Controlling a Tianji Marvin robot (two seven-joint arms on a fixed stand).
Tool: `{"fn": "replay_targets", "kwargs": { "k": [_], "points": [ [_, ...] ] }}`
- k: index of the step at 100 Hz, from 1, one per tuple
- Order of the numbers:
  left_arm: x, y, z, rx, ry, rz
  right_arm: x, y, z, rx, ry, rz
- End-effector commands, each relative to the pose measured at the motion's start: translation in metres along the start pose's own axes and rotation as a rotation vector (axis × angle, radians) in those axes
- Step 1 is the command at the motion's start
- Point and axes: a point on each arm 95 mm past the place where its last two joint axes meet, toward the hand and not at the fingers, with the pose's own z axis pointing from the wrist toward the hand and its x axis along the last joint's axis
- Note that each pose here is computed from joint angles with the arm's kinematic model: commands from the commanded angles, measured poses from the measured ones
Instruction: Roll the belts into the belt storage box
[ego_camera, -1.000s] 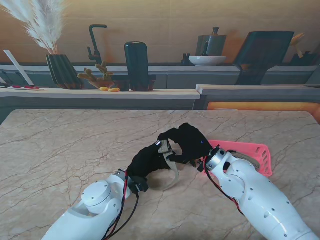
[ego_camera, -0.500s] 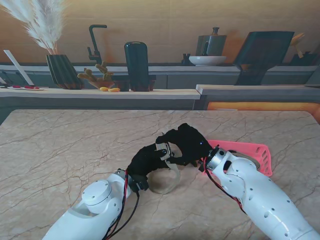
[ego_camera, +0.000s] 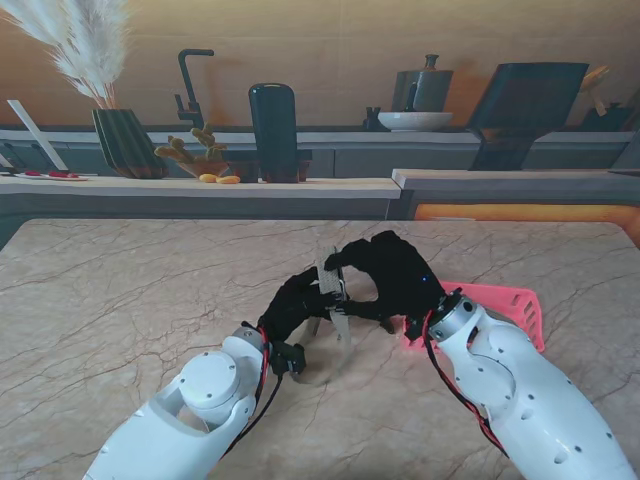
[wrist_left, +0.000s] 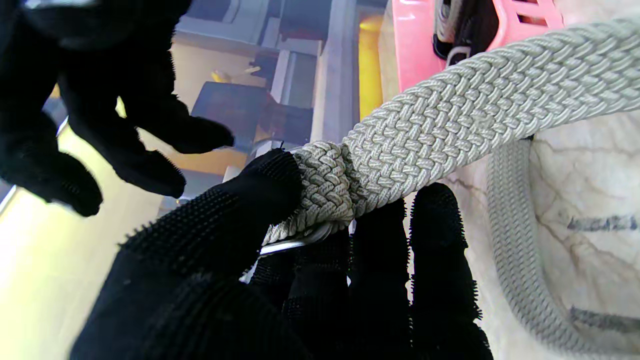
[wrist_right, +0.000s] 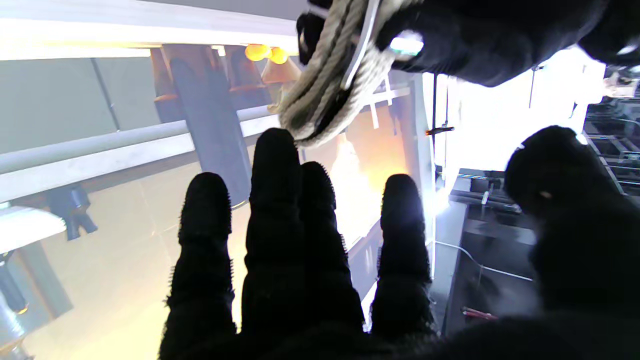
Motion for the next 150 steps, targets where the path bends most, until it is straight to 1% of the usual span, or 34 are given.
{"fn": "replay_targets", "kwargs": {
  "k": [1, 18, 23, 36, 47, 57, 67, 76, 88, 98, 109, 121, 137, 150],
  "points": [
    [-0.002, 0.003, 0.002, 0.004, 0.011, 0.019, 0.0, 0.002, 0.001, 0.004, -0.032, 0.003],
    [-0.006, 0.002, 0.007, 0.017, 0.087, 0.232, -0.005, -0.002, 0.0, 0.053, -0.178, 0.025],
    [-0.007, 0.003, 0.008, 0.011, 0.11, 0.274, -0.007, -0.005, -0.001, 0.081, -0.217, 0.045],
    [-0.008, 0.005, 0.008, -0.006, 0.151, 0.347, -0.011, -0.017, -0.001, 0.145, -0.309, 0.123],
    [-0.009, 0.005, 0.009, -0.011, 0.17, 0.405, -0.013, -0.026, 0.002, 0.163, -0.346, 0.21],
    [-0.011, 0.005, 0.01, -0.012, 0.176, 0.434, -0.011, -0.034, 0.005, 0.167, -0.362, 0.29],
    [-0.011, 0.005, 0.011, -0.011, 0.179, 0.451, -0.008, -0.04, 0.01, 0.155, -0.361, 0.329],
    [-0.011, 0.004, 0.011, -0.009, 0.178, 0.459, -0.006, -0.041, 0.012, 0.149, -0.352, 0.368],
    [-0.011, 0.002, 0.011, 0.002, 0.171, 0.459, -0.002, -0.038, 0.012, 0.197, -0.326, 0.468],
    [-0.01, 0.001, 0.011, 0.015, 0.156, 0.427, -0.001, -0.033, 0.011, 0.2, -0.306, 0.494],
    [-0.011, 0.0, 0.011, 0.013, 0.139, 0.379, 0.0, -0.026, 0.013, 0.158, -0.281, 0.481],
    [-0.013, -0.001, 0.011, -0.02, 0.117, 0.332, 0.003, -0.014, 0.016, 0.09, -0.243, 0.452],
    [-0.013, -0.003, 0.011, -0.065, 0.089, 0.266, 0.008, 0.007, 0.022, 0.008, -0.178, 0.375],
    [-0.012, -0.004, 0.01, -0.075, 0.067, 0.205, 0.01, 0.026, 0.028, -0.037, -0.122, 0.307]
  ]
}}
